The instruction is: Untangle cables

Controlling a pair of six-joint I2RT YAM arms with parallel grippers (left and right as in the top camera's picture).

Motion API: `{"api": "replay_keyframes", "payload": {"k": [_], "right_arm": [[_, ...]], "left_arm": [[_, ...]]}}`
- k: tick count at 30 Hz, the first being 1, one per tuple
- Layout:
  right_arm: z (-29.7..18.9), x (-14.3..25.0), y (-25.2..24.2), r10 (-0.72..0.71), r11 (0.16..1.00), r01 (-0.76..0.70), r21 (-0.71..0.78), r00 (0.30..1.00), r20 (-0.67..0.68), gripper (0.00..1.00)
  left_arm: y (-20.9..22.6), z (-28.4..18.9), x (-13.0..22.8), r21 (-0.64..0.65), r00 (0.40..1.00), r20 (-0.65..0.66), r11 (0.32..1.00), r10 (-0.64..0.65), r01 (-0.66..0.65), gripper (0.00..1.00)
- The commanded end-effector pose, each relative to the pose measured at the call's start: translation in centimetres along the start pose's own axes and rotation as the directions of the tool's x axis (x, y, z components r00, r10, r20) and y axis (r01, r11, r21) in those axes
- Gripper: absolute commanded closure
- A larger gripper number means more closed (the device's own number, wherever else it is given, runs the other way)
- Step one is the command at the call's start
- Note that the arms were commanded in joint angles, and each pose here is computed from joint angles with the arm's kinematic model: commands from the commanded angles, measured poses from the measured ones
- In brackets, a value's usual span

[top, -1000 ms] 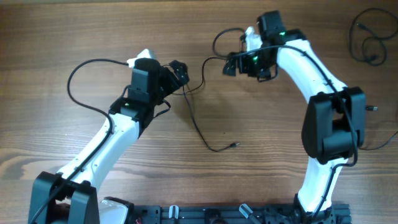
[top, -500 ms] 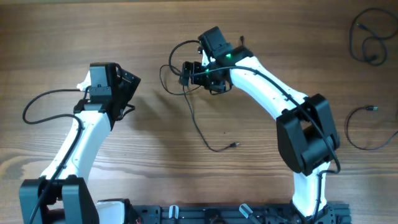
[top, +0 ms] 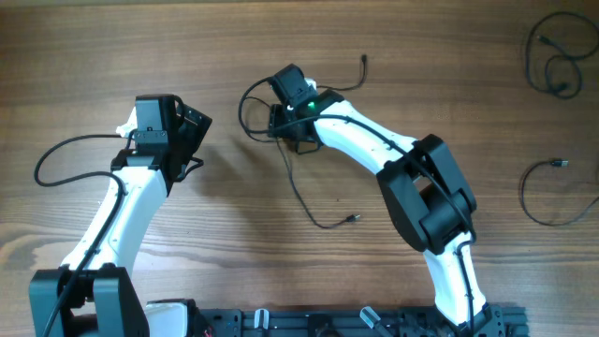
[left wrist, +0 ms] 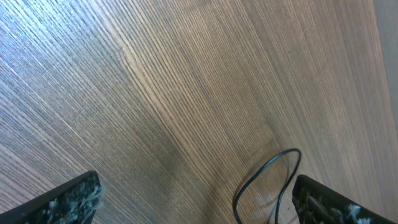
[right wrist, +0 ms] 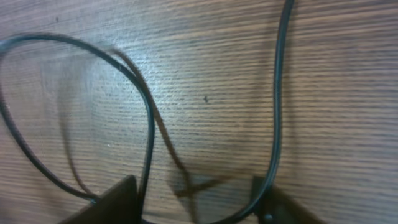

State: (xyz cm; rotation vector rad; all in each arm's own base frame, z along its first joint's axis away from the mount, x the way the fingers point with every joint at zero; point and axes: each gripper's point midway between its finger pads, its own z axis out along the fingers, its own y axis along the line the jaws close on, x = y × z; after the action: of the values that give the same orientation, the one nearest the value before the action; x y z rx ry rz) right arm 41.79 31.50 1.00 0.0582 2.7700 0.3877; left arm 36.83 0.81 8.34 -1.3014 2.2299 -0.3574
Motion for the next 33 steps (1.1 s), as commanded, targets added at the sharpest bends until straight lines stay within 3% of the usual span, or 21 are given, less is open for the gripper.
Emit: {"api": "replay_keyframes", "payload": {"k": [1,4,6,7,11,15,16,18,20,22,24,27,29,31,33], "right_arm": [[1.4,0.6,-1.0,-0.017,0.998,0.016,0.066,1.000,0.011,0.55],[1.4,0.4,-1.5,0.010,0.996,-0.013,0.092,1.000,0.028,0.66],[1.4,0.1,-1.8,0.017,0.994,-0.022,0.109,0.999,0.044,0.91],[1.4,0.0,-1.8,0.038,0.993,-0.043,0.106,0.998,0.048,0.96],[-1.0,-1.8,-2.4,-0.014,0.994,0.007,0.107,0.997,0.070,0.96],[-10.6,-6.4,-3.7,-0.163,0.985,0.152,0.078,0.974,0.159,0.96],[-15.5,-8.3,-4.3,-0.219,0.976,0.210,0.064,0.948,0.229,0.96],[-23.0,-12.0,-5.4,-0.194,0.980,0.193,0.045,0.891,0.411,0.96],[-28.9,-15.9,-4.8,-0.346,0.927,0.361,0.099,0.726,0.594,0.96],[-31.5,-17.9,-3.3,-0.355,0.909,0.405,0.101,0.622,0.698,0.96],[-32.1,-18.4,-2.9,-0.346,0.910,0.403,0.102,0.599,0.722,0.96],[-32.1,-19.0,-6.4,-0.204,0.979,0.151,0.139,0.653,0.729,0.96],[-33.6,-20.4,-10.5,-0.185,0.965,-0.036,0.258,0.607,0.773,0.96],[-34.6,-21.8,-14.6,-0.227,0.922,-0.130,0.365,0.584,0.780,0.96],[-34.3,-23.4,-17.4,-0.271,0.904,-0.120,0.409,0.578,0.770,0.96]], "left_arm": [[-0.1,-0.3,-0.5,0.002,1.000,0.019,1.000,-0.011,0.011,0.00],[-0.1,-0.3,-0.5,0.003,1.000,0.019,1.000,-0.011,0.011,0.00],[-0.1,-0.3,-0.5,0.002,1.000,0.019,1.000,-0.011,0.011,0.00],[-0.1,-0.3,-0.5,0.002,1.000,0.019,1.000,-0.011,0.011,0.00],[-0.1,-0.3,-0.5,0.003,1.000,0.019,1.000,-0.011,0.011,0.00],[-0.1,-0.3,-0.5,0.003,1.000,0.019,1.000,-0.011,0.011,0.00],[-0.1,-0.3,-0.5,0.002,1.000,0.019,1.000,-0.011,0.011,0.00],[-0.1,-0.3,-0.5,0.002,1.000,0.019,1.000,-0.011,0.011,0.00],[-0.1,-0.3,-0.5,0.002,1.000,0.019,1.000,-0.011,0.011,0.00],[-0.1,-0.3,-0.5,0.002,1.000,0.019,1.000,-0.011,0.011,0.00],[-0.1,-0.3,-0.5,0.003,1.000,0.019,1.000,-0.011,0.011,0.00],[-0.1,-0.3,-0.5,0.003,1.000,0.019,1.000,-0.011,0.011,0.00],[-0.1,-0.3,-0.5,0.002,1.000,0.019,1.000,-0.011,0.011,0.00],[-0.1,-0.3,-0.5,0.002,1.000,0.019,1.000,-0.011,0.011,0.00],[-0.1,-0.3,-0.5,0.002,1.000,0.019,1.000,-0.011,0.011,0.00]]}}
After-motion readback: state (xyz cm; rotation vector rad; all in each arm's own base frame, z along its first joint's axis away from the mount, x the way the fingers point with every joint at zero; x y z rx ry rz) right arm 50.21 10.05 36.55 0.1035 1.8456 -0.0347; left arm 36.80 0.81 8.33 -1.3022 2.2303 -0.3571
